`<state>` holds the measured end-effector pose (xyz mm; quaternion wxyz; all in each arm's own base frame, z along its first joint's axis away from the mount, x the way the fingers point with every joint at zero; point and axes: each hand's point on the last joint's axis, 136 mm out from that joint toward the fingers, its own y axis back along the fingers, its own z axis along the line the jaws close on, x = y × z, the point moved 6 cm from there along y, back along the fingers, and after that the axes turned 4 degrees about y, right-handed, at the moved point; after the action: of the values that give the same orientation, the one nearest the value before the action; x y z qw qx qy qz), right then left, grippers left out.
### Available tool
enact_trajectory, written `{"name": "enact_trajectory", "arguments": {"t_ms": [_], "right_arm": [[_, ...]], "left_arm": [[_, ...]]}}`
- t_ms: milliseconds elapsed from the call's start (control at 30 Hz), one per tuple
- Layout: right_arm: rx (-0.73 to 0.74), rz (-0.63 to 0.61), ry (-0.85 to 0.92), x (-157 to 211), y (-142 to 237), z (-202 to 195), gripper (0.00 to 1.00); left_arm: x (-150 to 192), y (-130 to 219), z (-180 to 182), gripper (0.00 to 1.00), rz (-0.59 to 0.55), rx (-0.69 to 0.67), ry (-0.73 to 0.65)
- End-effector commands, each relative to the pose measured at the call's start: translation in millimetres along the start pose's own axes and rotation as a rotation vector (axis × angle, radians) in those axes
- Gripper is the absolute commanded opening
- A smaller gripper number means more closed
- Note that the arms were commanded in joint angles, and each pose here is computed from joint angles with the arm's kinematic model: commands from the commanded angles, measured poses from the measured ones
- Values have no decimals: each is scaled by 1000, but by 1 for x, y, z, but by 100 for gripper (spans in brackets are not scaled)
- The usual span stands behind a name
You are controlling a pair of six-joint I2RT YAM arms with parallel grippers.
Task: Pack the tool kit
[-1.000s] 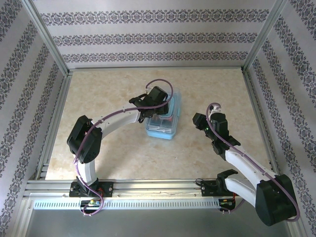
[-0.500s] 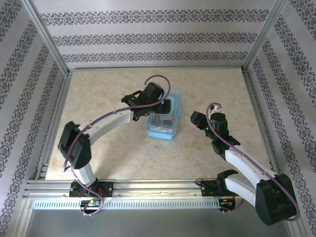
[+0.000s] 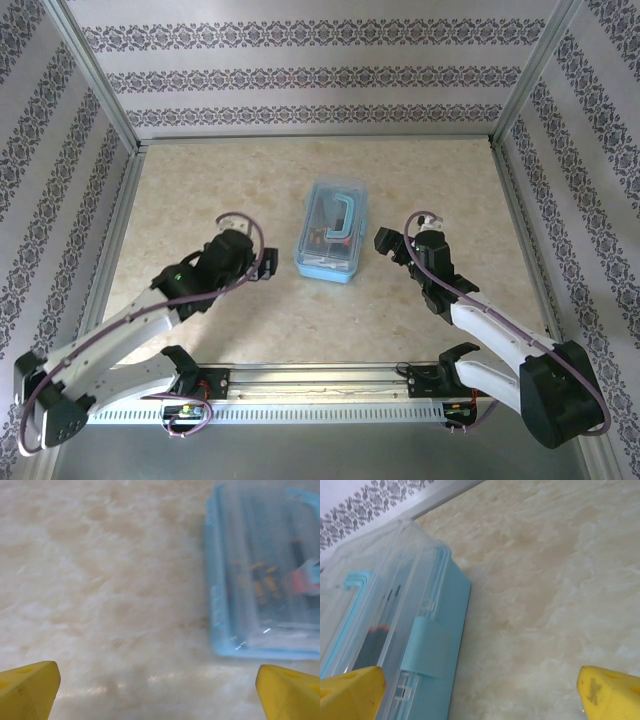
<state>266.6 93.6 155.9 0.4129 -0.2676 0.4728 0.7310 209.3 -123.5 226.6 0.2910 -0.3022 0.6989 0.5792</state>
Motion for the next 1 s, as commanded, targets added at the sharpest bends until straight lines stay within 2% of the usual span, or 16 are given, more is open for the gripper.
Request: {"name": "enact_trajectory", "arguments": {"t_ms": [0,233,433,533,667,833,900,967], "right_arm": [[17,-65,51,-12,0,10,98],[30,-126,72,-12,4,10,98],[19,-206,42,-13,14,7,98],[23,-222,27,-9,17,3,98],[16,-222,22,-10,17,4,98],[8,-206,17,-9,15,6,98],[19,-199,20,-7,13,5,98],[23,-196,24,-7,12,5,98]], "left_arm": [[-7,19,18,100,-143,-28,45],[-10,31,36,100,-284,-101,-71],[2,25,35,100,-381,-30,-185],[6,23,38,100,-432,-30,-199],[8,19,51,100,-495,-144,-190],[4,7,63,100,-565,-361,-305],[7,-2,64,100,-592,-402,-373],[7,-12,71,100,-614,-404,-325]]}}
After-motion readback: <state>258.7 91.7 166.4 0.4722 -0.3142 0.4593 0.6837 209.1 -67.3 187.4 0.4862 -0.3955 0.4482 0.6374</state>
